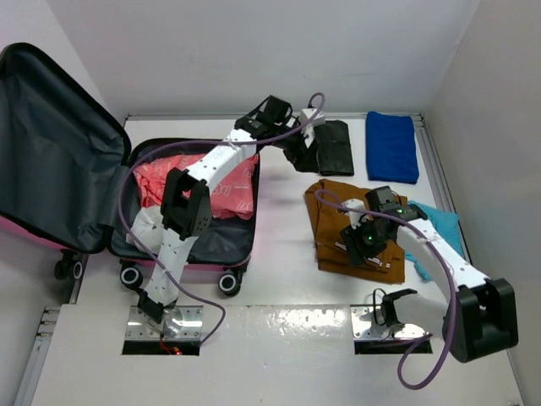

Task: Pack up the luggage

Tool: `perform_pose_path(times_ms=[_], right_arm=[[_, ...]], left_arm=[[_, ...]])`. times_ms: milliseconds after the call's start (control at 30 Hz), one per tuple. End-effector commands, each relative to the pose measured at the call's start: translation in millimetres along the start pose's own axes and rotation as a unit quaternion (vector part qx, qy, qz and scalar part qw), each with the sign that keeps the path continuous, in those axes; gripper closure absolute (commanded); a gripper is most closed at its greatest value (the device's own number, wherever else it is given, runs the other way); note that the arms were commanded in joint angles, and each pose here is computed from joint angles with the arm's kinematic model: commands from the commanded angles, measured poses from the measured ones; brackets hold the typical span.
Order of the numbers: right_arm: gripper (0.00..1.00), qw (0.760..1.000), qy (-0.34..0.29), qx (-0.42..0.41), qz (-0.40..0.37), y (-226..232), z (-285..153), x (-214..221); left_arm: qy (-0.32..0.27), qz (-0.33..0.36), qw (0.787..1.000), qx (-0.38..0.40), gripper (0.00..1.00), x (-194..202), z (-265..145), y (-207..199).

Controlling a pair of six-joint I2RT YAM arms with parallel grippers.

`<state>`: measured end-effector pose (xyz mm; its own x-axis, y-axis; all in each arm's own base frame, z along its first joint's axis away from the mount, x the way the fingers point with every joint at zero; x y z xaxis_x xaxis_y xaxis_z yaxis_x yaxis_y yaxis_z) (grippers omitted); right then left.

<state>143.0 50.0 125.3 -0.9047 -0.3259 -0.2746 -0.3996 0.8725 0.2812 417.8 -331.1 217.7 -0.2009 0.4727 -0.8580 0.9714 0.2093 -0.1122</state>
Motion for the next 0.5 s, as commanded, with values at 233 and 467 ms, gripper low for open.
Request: perform_pose_path(times_ms=[233,467], right_arm=[[0.31,0.99,-0.121,0.049,-0.054,17,-21,-96],[0.18,0.985,-0.116,0.128,0.021,25,9,-125]], left_arm=[[-0.087,-0.095,0.988,-0.086,0.07,-6,-52,31],[-0.133,-0.141,0.967,-0.167,0.07,-4,-94,48]])
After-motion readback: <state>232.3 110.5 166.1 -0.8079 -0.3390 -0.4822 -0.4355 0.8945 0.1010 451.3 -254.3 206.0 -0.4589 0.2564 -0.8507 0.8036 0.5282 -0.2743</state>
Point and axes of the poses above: each gripper's point midway between its finger pads, its own z axis out along the fingers, its own y axis along the line the jaws close on, x = y × z, the point moved 8 cm from there along -z, back along the fingers, and after that the axes turned 8 degrees about z, right-handed, at the moved point
